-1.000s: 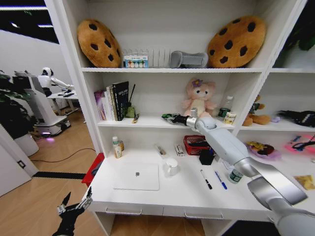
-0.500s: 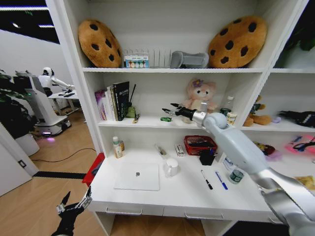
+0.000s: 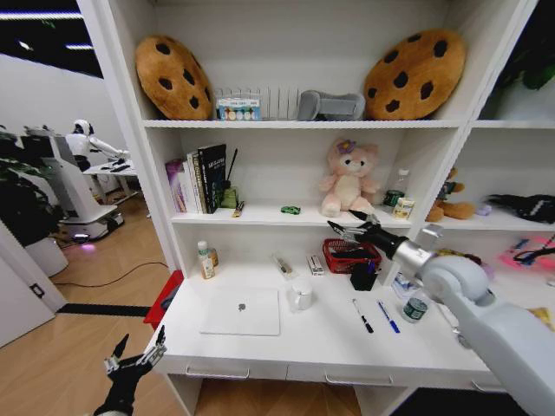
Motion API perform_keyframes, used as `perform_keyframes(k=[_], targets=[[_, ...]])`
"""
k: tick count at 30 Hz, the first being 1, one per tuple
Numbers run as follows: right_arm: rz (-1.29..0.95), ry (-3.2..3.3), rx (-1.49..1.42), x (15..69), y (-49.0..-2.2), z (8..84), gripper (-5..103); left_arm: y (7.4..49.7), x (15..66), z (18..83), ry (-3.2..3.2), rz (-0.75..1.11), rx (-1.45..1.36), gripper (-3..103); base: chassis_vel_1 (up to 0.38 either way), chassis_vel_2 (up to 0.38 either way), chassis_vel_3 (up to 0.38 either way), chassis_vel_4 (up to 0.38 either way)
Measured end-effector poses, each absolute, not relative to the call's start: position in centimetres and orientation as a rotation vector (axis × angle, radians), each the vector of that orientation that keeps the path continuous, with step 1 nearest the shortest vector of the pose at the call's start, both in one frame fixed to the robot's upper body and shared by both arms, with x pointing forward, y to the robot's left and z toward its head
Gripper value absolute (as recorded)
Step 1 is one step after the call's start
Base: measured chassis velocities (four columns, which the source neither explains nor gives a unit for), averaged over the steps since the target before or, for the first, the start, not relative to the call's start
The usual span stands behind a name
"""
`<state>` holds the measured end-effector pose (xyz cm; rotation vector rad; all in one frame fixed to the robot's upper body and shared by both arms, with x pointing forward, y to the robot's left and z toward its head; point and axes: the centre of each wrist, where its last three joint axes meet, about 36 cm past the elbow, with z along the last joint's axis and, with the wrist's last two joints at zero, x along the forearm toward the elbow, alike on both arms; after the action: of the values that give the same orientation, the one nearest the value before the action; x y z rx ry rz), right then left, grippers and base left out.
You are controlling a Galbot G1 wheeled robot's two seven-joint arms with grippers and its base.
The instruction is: Organize the objects on the table.
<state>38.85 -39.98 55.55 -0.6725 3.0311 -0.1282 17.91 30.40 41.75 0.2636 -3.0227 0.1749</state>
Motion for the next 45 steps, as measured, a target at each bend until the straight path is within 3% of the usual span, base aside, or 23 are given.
perform_keyframes(k=[5,11,24,26,27,35,39,45], targets=[[-0.116,3.178,-0.408,30.5,-41.8,49.0,100,30.2,17.9,41.7,-3.021,0.171,0.250,98,0.000,0.000,0.000,0.000],[-0.060,3.305,-0.157,27.1,-43.3,43.6,100,29.7,17.9,41.6,-3.017,0.167,0.225,98,0.000,0.000,0.000,0.000],[0.215,3.533,0.008,33.9,-41.3,39.0,100,29.5,18.1,41.3,-3.013,0.157,0.219,98,0.000,0.000,0.000,0.000],[0.222,3.557,0.011,34.8,-40.8,38.7,100,29.5,18.1,41.3,-3.013,0.157,0.229,95,0.000,0.000,0.000,0.000],[0.216,3.585,0.001,35.7,-40.2,38.2,100,29.6,18.1,41.3,-3.013,0.157,0.240,99,0.000,0.000,0.000,0.000],[0.168,3.651,-0.033,40.4,-39.2,37.4,103,30.0,18.0,41.1,-3.006,0.159,0.278,100,0.000,0.000,0.000,0.000],[0.155,3.651,-0.060,42.3,-39.1,37.6,93,30.1,18.0,40.9,-3.004,0.168,0.294,100,0.000,0.000,0.000,0.000],[0.161,3.667,-0.056,42.0,-39.0,36.7,88,30.3,18.0,40.9,-3.002,0.179,0.320,99,0.000,0.000,0.000,0.000]])
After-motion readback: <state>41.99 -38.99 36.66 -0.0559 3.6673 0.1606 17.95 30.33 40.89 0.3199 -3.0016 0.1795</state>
